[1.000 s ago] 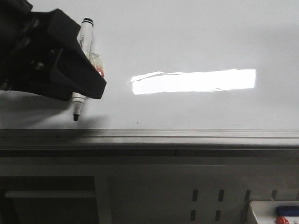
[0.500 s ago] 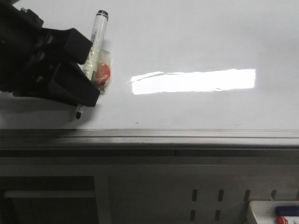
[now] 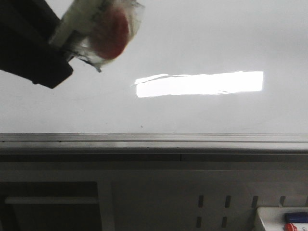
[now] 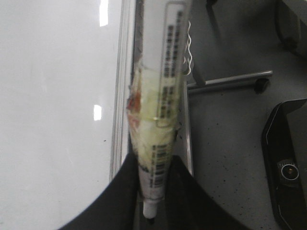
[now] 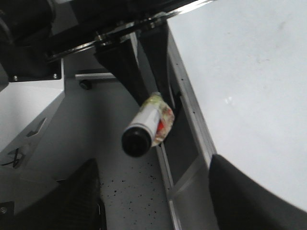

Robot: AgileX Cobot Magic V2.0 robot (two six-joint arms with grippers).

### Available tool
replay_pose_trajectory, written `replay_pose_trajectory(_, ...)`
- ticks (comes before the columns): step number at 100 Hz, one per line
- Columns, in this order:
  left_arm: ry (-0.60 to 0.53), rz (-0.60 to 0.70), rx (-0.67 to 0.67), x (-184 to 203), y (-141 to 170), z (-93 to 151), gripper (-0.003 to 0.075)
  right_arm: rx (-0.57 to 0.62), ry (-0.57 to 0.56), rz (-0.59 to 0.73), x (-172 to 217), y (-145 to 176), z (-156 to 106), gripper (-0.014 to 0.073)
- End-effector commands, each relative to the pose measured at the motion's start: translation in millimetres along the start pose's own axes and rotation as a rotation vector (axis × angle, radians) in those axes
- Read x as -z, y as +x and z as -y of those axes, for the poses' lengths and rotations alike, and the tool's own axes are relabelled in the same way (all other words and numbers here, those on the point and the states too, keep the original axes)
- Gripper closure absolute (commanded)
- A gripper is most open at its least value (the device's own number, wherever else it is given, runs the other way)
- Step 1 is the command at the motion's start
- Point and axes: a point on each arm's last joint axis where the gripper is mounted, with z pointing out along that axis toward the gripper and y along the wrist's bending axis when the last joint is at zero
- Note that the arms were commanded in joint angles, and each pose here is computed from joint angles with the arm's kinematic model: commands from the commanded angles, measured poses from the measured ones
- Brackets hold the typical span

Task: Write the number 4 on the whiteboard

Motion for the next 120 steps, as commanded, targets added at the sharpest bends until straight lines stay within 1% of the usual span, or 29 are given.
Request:
replay_pose_trajectory(1,-0.077,0.068,-0.036,15.5,-11.9,-5.9,0.0741,0.035,0.034,0.098,-3.5,-22.3,3.7,0.0158)
replay_pose_trajectory(11,-0.082,0.073,-0.037,17.5,-12.2,-5.6,0.0741,0.045,0.037,0.127,-13.6,-28.9,3.2,0.0158)
replay_pose_trajectory(23,-0.080,0.073,-0.036,17.5,-12.2,-5.4,0.0741,0.034,0.016,0.119,-26.1,-29.7,2.0,0.0158)
replay_pose_trajectory(36,-0.080,0.073,-0.036,17.5,-12.2,-5.4,0.0741,-0.027,-0.012,0.120,-38.1,-30.1,2.5,0.0158)
replay_pose_trajectory(52,-0.080,0.073,-0.036,17.5,-12.2,-5.4,0.0741,-0.107,-0.001,0.160,-47.0,-33.4,6.4,0.0158)
replay_pose_trajectory(60,-0.080,0.073,-0.036,17.5,-12.2,-5.4,0.0741,-0.117,0.007,0.158,-52.0,-32.9,8.4,0.0171)
replay_pose_trajectory(80,-0.081,0.074,-0.036,18.0,-12.2,-5.3,0.0741,-0.131,-0.010,0.108,-69.3,-27.2,10.5,0.0316)
replay_pose_trajectory(97,-0.080,0.076,-0.033,18.0,-12.4,-5.2,0.0741,-0.131,-0.017,0.093,-73.2,-25.4,10.5,0.0398)
replay_pose_trajectory(104,-0.078,0.080,-0.028,18.0,-12.7,-5.0,0.0741,-0.130,-0.018,0.091,-73.2,-25.2,10.4,0.0466)
replay_pose_trajectory(116,-0.076,0.083,-0.024,18.0,-13.0,-4.9,0.0741,-0.124,-0.030,0.079,-73.3,-24.2,9.2,0.0638)
replay_pose_trajectory(120,-0.077,0.086,-0.022,18.0,-13.2,-5.0,0.0740,-0.124,-0.031,0.078,-73.3,-24.1,9.1,0.0667)
